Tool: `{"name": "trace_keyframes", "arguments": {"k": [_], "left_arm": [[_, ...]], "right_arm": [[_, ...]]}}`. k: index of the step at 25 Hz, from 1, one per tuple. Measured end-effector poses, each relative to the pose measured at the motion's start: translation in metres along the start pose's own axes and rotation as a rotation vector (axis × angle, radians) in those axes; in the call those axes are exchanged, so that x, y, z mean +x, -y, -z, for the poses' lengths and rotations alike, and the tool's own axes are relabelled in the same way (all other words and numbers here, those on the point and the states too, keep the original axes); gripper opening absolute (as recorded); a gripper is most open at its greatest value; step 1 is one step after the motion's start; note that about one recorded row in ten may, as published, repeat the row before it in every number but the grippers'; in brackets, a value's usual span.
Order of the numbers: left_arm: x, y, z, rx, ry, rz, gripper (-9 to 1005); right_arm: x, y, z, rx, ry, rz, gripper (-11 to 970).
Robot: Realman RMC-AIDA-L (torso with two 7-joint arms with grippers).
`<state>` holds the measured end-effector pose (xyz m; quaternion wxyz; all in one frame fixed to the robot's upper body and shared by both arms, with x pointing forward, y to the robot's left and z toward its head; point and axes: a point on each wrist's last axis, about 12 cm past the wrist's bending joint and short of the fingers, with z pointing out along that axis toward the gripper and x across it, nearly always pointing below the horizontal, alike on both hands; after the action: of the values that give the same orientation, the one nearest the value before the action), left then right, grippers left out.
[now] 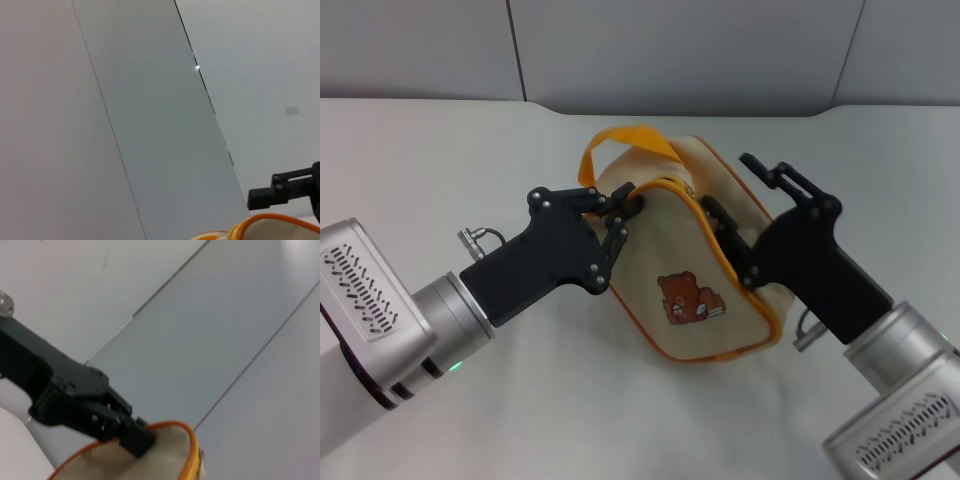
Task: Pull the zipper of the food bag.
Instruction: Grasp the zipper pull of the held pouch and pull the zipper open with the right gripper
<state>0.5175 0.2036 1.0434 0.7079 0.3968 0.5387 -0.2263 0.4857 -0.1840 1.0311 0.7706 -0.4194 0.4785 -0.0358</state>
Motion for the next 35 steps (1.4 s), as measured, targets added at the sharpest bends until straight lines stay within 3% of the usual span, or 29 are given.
{"name": "trace_keyframes", "arguments": {"k": [14,29,35], "left_arm": [[-0.002,-0.003,-0.006,0.01,0.009,-0.01,62],[-0.002,-0.002,-0.007,0.015,0.01,-0.008,61],[-0.002,-0.001,-0.006,0.013,0.013,-0.005,60]], "right_arm": [[-0.001,-0.01,0.012,-0.069,0.012,0.016,557],[-0.008,-0.009,0.01,-0.036,0.053,0.002,549],[-0.008,-0.01,0.01,-0.04,0.054,0.003,446]]}}
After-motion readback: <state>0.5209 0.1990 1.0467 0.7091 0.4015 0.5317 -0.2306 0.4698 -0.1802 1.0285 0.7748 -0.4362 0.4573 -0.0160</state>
